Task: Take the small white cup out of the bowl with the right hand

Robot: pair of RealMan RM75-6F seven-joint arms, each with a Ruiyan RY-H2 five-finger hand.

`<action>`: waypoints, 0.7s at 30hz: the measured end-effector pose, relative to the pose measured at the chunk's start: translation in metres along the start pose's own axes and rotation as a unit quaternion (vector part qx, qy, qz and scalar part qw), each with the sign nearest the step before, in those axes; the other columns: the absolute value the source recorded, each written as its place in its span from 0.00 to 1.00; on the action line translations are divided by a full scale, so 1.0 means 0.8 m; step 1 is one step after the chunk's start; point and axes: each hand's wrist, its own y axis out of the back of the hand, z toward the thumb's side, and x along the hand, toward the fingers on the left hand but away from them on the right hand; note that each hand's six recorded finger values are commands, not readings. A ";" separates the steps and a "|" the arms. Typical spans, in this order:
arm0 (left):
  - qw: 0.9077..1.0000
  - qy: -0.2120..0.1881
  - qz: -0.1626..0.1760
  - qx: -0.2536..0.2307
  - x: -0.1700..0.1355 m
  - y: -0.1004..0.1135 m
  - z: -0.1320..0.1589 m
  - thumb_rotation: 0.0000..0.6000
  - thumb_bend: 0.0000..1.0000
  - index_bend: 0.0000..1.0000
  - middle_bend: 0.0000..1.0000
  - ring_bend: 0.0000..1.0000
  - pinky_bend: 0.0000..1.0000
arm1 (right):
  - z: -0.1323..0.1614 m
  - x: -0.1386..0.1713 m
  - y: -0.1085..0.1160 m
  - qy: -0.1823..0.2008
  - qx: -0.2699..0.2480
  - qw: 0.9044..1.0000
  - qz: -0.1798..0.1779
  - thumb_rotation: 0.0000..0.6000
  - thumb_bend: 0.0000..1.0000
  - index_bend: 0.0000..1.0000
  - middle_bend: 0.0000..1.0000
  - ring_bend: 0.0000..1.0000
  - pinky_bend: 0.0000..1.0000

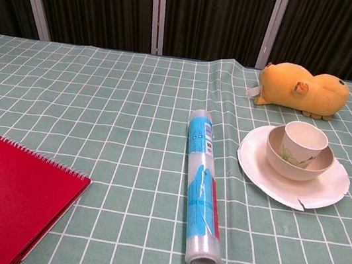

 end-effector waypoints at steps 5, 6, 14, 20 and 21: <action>1.000 -0.001 0.001 0.001 -0.001 0.001 0.001 1.00 0.00 0.00 0.00 0.00 0.00 | -0.001 0.001 0.000 0.001 -0.001 1.000 0.001 1.00 0.00 0.00 0.00 0.00 0.00; 1.000 -0.001 0.001 0.001 -0.001 0.001 0.002 1.00 0.00 0.00 0.00 0.00 0.00 | -0.001 0.001 -0.001 0.001 -0.001 1.000 0.002 1.00 0.00 0.00 0.00 0.00 0.00; 1.000 0.002 0.001 -0.002 0.001 0.001 -0.002 1.00 0.00 0.00 0.00 0.00 0.00 | 0.007 0.000 0.000 0.011 -0.009 1.000 0.001 1.00 0.00 0.00 0.00 0.00 0.00; 1.000 0.001 0.001 -0.001 0.003 0.001 -0.002 1.00 0.00 0.00 0.00 0.00 0.00 | 0.023 -0.005 -0.001 0.032 -0.021 0.999 -0.005 1.00 0.00 0.16 0.00 0.00 0.00; 1.000 0.001 0.001 -0.001 0.003 0.001 -0.001 1.00 0.00 0.00 0.00 0.00 0.00 | 0.029 -0.008 -0.002 0.038 -0.025 0.999 -0.006 1.00 0.01 0.23 0.00 0.00 0.00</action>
